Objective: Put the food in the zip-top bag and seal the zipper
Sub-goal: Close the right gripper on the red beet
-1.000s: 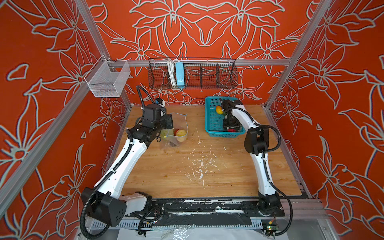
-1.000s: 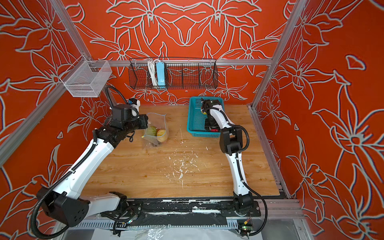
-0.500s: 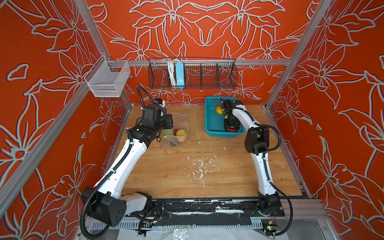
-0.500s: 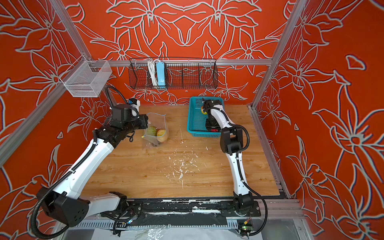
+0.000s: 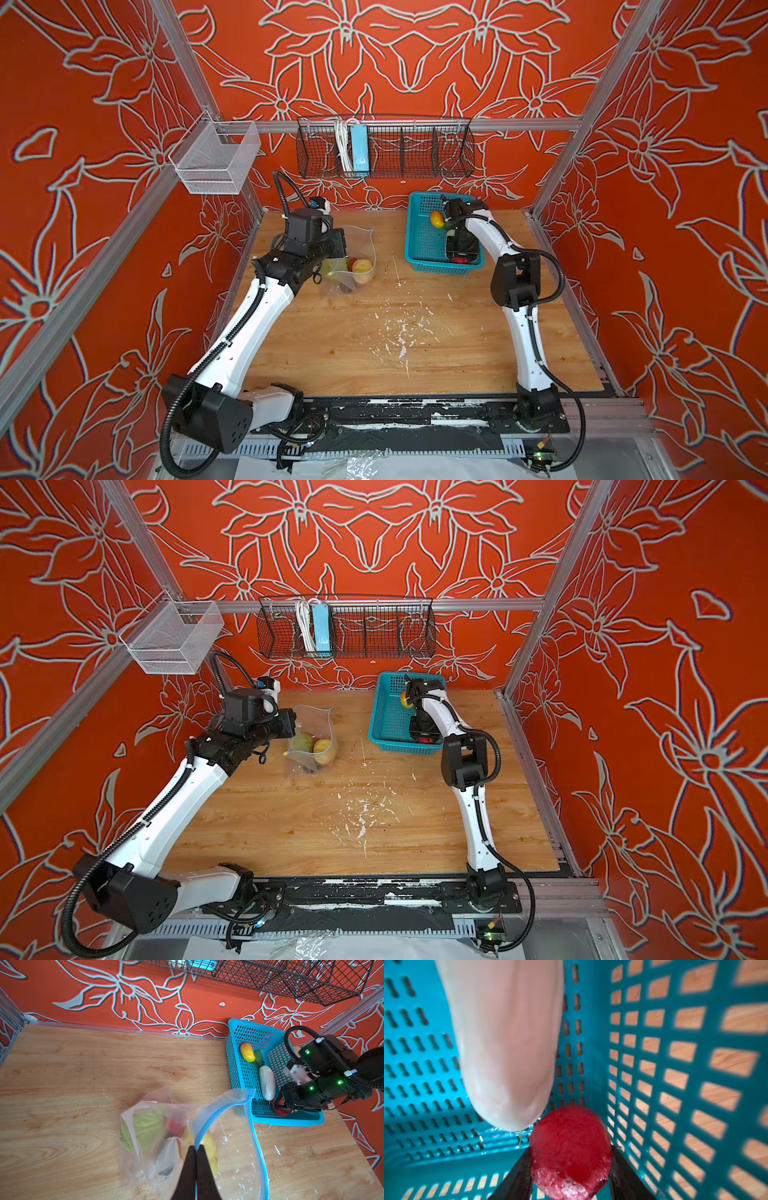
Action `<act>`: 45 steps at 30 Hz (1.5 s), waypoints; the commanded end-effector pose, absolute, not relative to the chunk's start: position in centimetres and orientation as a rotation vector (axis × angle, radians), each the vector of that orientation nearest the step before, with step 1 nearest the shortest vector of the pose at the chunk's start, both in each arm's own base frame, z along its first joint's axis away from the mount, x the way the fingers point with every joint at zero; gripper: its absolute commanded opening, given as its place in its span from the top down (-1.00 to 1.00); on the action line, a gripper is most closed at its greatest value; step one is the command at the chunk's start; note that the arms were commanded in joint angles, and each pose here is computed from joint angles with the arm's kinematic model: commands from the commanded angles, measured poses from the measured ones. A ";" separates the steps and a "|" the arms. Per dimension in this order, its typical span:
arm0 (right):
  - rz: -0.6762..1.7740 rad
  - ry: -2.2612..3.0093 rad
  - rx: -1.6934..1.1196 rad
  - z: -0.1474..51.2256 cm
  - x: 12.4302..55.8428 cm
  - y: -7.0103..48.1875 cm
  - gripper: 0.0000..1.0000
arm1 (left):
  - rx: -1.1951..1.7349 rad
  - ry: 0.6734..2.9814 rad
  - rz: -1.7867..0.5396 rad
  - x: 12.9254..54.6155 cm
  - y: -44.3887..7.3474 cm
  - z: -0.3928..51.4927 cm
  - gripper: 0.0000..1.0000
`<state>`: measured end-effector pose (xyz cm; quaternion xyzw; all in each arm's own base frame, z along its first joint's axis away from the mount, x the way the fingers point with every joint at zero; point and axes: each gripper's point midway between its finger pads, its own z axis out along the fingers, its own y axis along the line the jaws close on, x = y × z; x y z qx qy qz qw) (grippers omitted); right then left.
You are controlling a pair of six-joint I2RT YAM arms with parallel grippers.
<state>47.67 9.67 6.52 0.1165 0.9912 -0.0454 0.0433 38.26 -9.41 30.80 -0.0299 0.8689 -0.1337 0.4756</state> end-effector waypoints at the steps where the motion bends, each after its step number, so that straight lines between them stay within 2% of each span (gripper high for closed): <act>1: -0.062 2.974 0.391 9.3 47.8 10.2 0.13 | -0.073 2.103 -0.329 38.2 -9.2 31.4 1.00; 45: 0.214 2.829 0.453 13.2 47.6 12.3 0.15 | -0.072 2.090 -0.338 38.0 -9.3 31.7 1.00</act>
